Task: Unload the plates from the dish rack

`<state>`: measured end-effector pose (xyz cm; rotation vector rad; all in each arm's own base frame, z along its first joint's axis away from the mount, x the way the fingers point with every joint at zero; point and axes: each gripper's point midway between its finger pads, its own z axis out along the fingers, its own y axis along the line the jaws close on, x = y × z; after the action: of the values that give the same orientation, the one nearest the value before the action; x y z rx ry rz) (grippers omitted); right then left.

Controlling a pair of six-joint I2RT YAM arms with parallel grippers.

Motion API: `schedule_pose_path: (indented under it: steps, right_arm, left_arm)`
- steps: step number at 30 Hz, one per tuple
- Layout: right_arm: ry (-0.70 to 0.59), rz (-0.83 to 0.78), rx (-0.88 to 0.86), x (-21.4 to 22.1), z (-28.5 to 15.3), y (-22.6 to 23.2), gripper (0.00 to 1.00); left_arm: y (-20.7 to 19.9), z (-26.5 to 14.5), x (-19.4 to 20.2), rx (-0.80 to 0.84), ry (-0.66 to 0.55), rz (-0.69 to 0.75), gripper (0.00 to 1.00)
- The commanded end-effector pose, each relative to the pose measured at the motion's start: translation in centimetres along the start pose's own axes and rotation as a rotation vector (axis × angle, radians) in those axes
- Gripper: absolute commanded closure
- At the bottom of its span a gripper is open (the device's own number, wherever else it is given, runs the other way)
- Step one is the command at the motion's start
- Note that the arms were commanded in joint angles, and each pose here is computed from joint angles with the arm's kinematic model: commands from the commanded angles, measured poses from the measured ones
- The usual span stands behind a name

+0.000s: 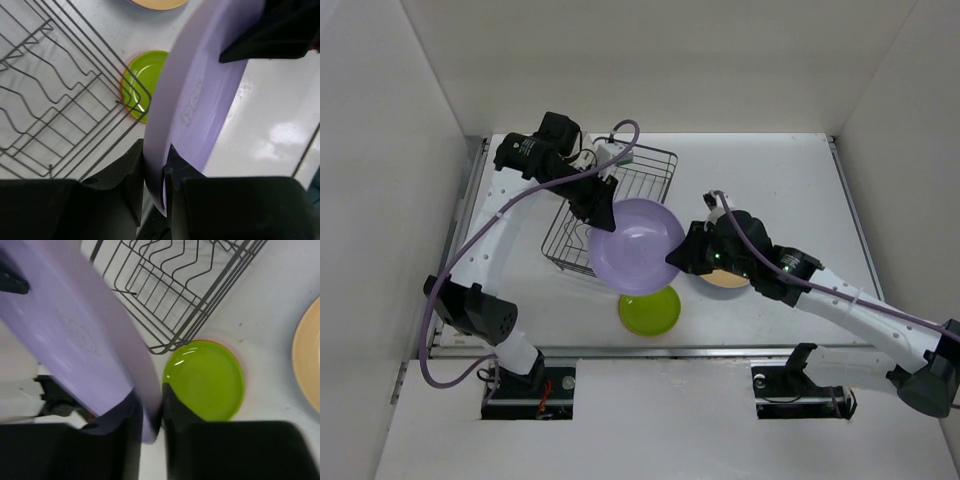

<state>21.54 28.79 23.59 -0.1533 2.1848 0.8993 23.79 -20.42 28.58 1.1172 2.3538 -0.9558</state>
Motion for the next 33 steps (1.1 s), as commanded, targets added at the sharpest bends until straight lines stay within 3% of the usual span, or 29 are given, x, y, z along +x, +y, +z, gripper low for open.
schedule_pose_path:
  steps: [1, 2, 3, 5, 6, 7, 10, 11, 13, 20, 21, 24, 30, 33]
  right_arm:
    - [-0.126, 0.018, -0.078, -3.6, -0.8, 2.6, 0.83]
    - [-0.143, 0.019, -0.093, -4.1, -1.1, 3.0, 0.92]
    - [-0.160, 0.032, -0.095, -4.3, -1.4, 2.9, 1.00]
    - [-0.190, 0.046, -0.087, -4.7, -2.0, 2.7, 1.00]
    - [-0.197, 0.070, -0.080, -4.7, -2.1, 2.5, 1.00]
    - [-0.200, 0.083, -0.062, -4.7, -2.1, 2.2, 1.00]
    - [-0.246, 0.146, -0.006, -5.2, -3.0, 0.8, 1.00]
    - [-0.276, 0.165, 0.010, -5.7, -3.3, 0.6, 1.00]
    - [-0.301, 0.213, 0.036, -5.8, -4.2, -0.2, 1.00]
    - [-0.493, 0.462, 0.438, -5.6, -9.5, -9.8, 1.00]
    - [-0.512, 0.478, 0.456, -5.5, -10.1, -10.6, 1.00]
    - [-0.532, 0.519, 0.513, -4.4, -10.9, -13.0, 1.00]
    - [-0.483, 0.539, 0.627, -1.9, -8.8, -16.2, 1.00]
    - [-0.477, 0.552, 0.724, -1.0, -8.2, -18.1, 1.00]
  left_arm:
    - [-2.6, -0.7, 1.3, 0.112, 0.024, 0.009, 1.00]
    - [-2.3, -0.7, 1.2, 0.098, 0.022, 0.007, 1.00]
    - [-2.3, -0.7, 1.2, 0.097, 0.023, -0.002, 0.93]
    - [-1.7, -0.6, 0.8, 0.066, 0.011, 0.000, 0.78]
    - [-1.5, -0.6, 0.7, 0.055, 0.009, -0.015, 0.56]
    - [-1.0, -0.4, 0.8, 0.035, 0.025, -0.033, 0.44]
    - [-0.1, -0.5, 0.2, -0.023, 0.008, -0.050, 0.37]
    - [0.2, -0.6, -0.4, -0.046, -0.011, -0.052, 0.22]
    - [0.7, -1.2, -0.9, -0.098, -0.035, -0.057, 0.00]
    - [9.2, -6.7, -1.2, -0.638, -0.185, -0.200, 0.00]
    - [11.4, -8.2, -0.2, -0.770, -0.174, -0.230, 0.00]
    - [15.9, -7.9, 2.8, -0.924, -0.030, -0.234, 0.00]
    - [19.6, -5.2, 7.9, -0.887, 0.150, -0.319, 0.03]
    - [20.7, -3.6, 9.1, -0.868, 0.200, -0.327, 0.19]
